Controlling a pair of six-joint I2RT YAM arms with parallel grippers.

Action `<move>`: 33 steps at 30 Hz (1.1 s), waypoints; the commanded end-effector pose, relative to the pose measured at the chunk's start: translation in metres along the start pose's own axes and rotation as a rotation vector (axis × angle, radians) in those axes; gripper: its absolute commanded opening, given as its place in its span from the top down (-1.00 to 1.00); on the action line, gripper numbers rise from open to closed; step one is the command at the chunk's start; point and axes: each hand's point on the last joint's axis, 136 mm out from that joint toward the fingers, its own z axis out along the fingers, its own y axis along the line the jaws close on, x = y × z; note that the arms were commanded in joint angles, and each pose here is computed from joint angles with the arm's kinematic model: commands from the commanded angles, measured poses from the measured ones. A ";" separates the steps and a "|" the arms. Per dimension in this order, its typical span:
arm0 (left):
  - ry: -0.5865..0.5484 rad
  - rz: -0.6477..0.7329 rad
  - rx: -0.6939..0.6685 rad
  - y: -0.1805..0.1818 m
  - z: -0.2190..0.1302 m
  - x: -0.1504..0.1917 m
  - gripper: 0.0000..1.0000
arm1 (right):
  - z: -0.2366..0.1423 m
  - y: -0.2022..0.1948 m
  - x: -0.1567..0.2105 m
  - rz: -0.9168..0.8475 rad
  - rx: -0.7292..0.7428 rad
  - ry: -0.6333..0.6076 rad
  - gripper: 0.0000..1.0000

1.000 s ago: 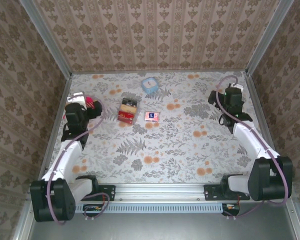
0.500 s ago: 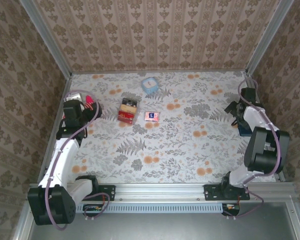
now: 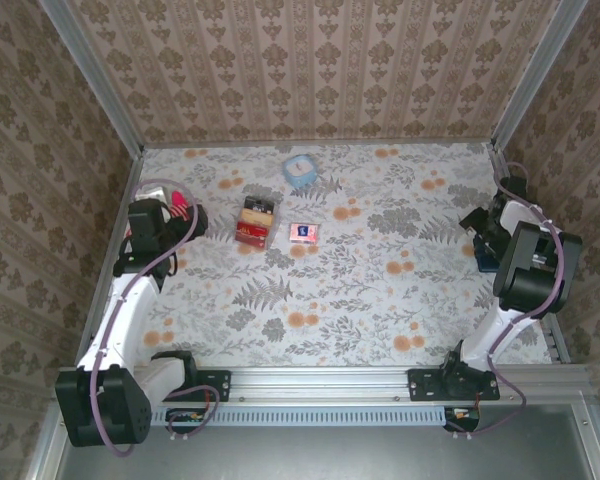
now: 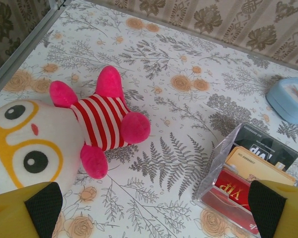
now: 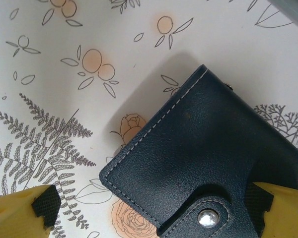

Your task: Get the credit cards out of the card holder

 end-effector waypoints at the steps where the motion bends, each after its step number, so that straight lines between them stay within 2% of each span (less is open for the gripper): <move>1: 0.020 -0.031 0.021 -0.007 -0.002 -0.003 -1.00 | 0.000 0.015 0.025 -0.052 -0.047 0.098 -0.98; 9: 0.072 -0.028 0.001 -0.009 0.004 0.009 -1.00 | -0.005 0.025 0.071 -0.110 -0.098 0.192 -0.98; 17: 0.098 0.001 -0.006 -0.016 0.008 0.016 -1.00 | -0.031 0.057 0.113 -0.256 -0.124 0.185 -0.98; 25: 0.121 0.017 0.017 -0.023 0.006 0.021 -1.00 | -0.039 0.034 0.073 -0.204 -0.018 0.051 -0.99; 29: 0.139 0.023 0.054 -0.031 0.007 0.026 -1.00 | -0.025 0.027 0.063 -0.171 0.009 0.073 -0.87; 33: 0.159 0.022 0.085 -0.040 0.007 0.032 -1.00 | -0.012 0.030 0.070 -0.189 0.005 0.156 -0.71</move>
